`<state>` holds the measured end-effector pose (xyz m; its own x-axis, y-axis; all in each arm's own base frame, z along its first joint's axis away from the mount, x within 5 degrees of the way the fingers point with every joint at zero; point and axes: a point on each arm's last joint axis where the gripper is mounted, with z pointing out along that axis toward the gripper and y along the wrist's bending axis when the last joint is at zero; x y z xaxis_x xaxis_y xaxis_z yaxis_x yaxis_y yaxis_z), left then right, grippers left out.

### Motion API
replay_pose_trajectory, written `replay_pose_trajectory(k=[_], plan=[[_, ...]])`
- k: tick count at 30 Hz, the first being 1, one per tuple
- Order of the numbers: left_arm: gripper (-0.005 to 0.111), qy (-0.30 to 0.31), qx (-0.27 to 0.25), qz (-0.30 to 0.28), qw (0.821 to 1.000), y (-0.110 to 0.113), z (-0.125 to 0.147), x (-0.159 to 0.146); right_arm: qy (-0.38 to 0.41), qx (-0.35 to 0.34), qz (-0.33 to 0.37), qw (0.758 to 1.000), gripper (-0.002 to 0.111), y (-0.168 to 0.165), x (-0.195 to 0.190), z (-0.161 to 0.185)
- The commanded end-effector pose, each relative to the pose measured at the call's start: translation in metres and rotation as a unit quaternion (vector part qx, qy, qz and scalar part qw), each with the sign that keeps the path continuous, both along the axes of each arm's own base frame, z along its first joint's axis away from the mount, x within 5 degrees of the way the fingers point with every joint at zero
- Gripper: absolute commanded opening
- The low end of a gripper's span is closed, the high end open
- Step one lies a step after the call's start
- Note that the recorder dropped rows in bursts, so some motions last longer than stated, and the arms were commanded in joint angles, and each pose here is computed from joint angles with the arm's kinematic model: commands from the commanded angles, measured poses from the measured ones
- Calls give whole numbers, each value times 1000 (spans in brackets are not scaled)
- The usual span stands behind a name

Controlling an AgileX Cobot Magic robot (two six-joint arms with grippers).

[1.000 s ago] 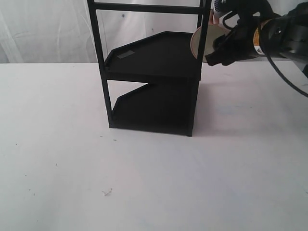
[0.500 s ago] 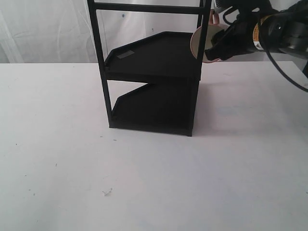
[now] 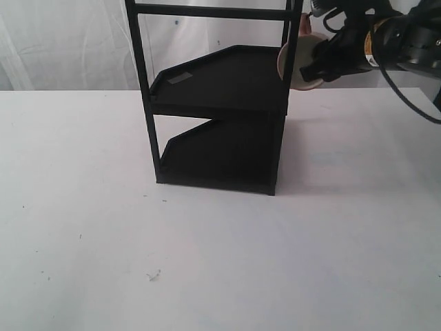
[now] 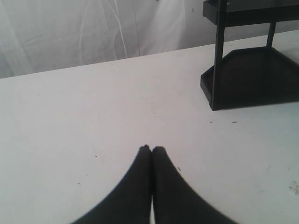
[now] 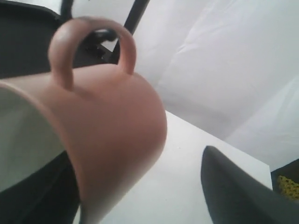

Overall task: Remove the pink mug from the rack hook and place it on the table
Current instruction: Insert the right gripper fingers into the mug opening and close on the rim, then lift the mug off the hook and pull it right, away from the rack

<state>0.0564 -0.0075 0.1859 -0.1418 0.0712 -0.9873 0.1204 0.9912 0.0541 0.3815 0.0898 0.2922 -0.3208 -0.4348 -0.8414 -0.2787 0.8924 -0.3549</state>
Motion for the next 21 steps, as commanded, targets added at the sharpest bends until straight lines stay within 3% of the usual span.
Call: replay_pose_trajectory(k=[1, 21], plan=[[0, 1, -3, 1, 1000, 0, -1, 0, -4, 22, -8, 1000, 63, -5, 6, 2], [0, 1, -3, 1, 1000, 0, -1, 0, -5, 10, -9, 1000, 63, -1, 25, -5]])
